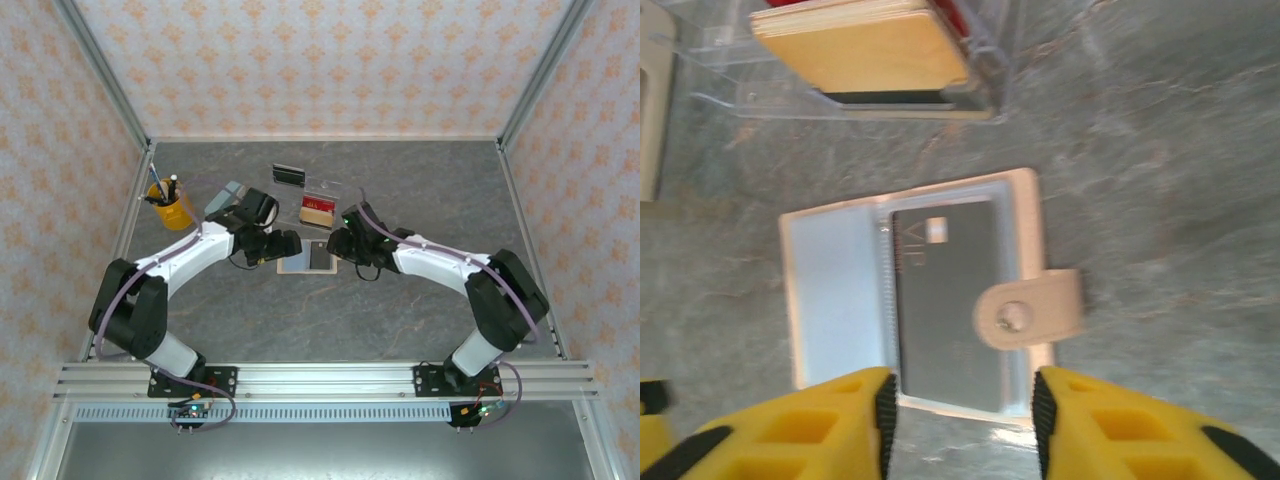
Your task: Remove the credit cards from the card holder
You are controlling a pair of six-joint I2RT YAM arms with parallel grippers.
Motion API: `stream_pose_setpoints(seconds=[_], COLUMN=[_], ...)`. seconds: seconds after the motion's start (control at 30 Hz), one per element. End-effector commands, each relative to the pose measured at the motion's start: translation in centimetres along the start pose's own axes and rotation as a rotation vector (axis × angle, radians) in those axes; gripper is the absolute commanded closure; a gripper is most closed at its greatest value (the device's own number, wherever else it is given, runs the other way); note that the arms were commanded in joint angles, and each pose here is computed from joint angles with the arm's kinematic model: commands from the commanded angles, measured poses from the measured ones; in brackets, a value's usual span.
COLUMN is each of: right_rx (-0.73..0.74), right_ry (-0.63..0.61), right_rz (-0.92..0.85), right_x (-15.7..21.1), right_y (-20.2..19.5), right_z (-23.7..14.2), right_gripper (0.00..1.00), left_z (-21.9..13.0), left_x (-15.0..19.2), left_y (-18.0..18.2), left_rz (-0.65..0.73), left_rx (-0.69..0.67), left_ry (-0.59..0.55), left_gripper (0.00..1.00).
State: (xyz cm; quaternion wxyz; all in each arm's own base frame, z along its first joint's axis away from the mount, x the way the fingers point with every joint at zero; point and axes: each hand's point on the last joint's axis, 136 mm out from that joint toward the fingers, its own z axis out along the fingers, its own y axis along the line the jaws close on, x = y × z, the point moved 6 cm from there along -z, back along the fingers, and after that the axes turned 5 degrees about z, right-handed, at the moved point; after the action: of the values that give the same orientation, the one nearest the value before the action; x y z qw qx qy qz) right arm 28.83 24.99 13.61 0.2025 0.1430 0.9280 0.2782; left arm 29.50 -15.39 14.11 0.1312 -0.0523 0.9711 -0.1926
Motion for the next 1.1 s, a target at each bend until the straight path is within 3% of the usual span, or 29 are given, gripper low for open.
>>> stream_pose_setpoints(seconds=[0.0,0.33,0.77,1.07], right_rx=[-0.072,0.056,0.218,0.256], right_ry=[0.007,0.037,-0.019,-0.008], right_rz=[0.081,0.040,-0.037,-0.038], right_x=[0.8,1.0,-0.4,-0.4], right_y=[1.2,0.2,-0.3,-0.7], right_z=[1.4,4.2,4.5,5.3], right_gripper=[0.66,0.87,0.87,0.87], left_z=[0.4,3.5,5.1,5.9], left_x=[-1.6,-2.2,-2.5,-2.8], left_y=[-2.4,-3.0,-3.6,-3.8], left_rz=[-0.002,-0.043,-0.049,-0.037], left_rx=[0.101,0.133,0.180,0.188], left_ry=[-0.023,0.032,0.075,0.094], left_gripper=[0.26,0.65,0.76,0.78])
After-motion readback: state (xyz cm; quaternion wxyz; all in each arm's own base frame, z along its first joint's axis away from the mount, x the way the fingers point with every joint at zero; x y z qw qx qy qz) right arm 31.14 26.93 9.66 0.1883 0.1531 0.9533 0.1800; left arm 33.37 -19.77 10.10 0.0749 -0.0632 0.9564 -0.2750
